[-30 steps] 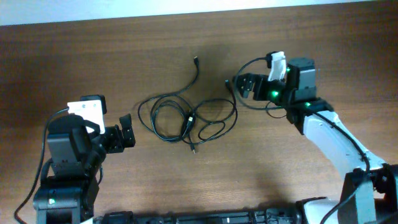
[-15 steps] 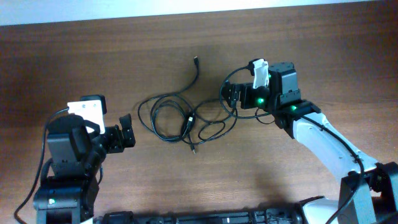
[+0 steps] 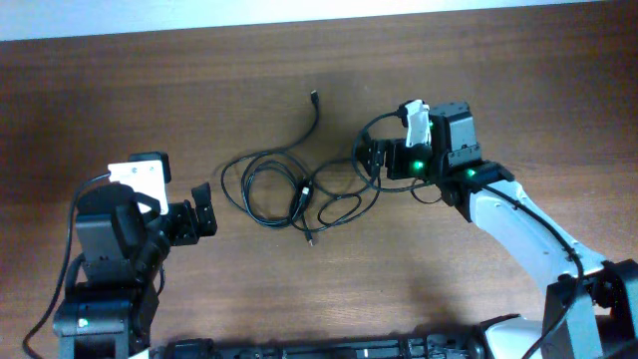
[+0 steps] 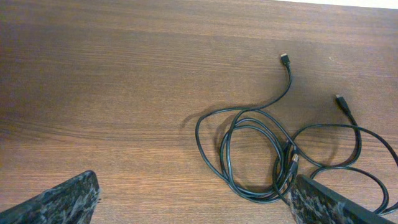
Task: Untangle cables
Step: 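Reach the right gripper down into the cable pile and grasp a strand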
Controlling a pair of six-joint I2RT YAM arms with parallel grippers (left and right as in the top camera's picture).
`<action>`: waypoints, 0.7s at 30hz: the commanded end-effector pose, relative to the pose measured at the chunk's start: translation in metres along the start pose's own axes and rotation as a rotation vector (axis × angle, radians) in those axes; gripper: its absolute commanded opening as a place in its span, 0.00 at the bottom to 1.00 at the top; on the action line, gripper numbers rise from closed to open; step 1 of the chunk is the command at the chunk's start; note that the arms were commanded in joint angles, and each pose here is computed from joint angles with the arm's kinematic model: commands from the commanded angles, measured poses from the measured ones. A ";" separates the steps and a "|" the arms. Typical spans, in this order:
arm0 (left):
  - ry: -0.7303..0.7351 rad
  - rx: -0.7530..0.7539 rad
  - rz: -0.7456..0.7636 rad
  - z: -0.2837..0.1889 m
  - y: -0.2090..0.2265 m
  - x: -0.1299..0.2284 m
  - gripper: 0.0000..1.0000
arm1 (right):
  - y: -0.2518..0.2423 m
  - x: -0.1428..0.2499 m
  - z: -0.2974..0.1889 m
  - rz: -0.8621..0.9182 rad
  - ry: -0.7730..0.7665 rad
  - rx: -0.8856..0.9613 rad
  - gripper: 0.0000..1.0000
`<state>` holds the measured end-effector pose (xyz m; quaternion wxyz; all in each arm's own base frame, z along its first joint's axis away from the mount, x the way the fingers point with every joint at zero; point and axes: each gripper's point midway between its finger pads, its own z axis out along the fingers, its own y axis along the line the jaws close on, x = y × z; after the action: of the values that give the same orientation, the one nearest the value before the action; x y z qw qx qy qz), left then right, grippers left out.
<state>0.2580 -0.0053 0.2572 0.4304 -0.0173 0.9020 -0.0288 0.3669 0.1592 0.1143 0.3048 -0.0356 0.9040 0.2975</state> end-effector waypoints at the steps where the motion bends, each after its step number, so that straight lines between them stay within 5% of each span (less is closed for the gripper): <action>1: -0.010 -0.017 -0.013 -0.002 0.004 -0.003 0.99 | -0.001 -0.010 0.000 -0.023 -0.029 0.025 0.98; 9: -0.009 -0.017 -0.014 -0.002 0.004 -0.003 0.99 | 0.039 -0.046 -0.018 -0.085 -0.021 -0.006 0.94; 12: -0.009 -0.017 -0.014 -0.002 0.004 -0.003 0.99 | 0.077 -0.015 -0.005 -0.122 0.063 -0.060 0.82; 15: -0.010 -0.017 -0.013 -0.002 0.004 -0.003 0.99 | 0.105 0.021 0.000 0.029 0.179 -0.087 0.75; 18: -0.010 -0.017 -0.013 -0.002 0.004 -0.003 0.99 | 0.122 0.041 0.000 0.105 0.239 -0.091 0.98; 21: -0.009 -0.017 -0.014 -0.002 0.004 -0.003 0.99 | 0.128 0.059 -0.003 0.299 0.300 -0.045 0.99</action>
<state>0.2579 -0.0052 0.2570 0.4299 -0.0174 0.9023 -0.0287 0.2950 0.2642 0.1441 0.1558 -0.0267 0.9269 0.3403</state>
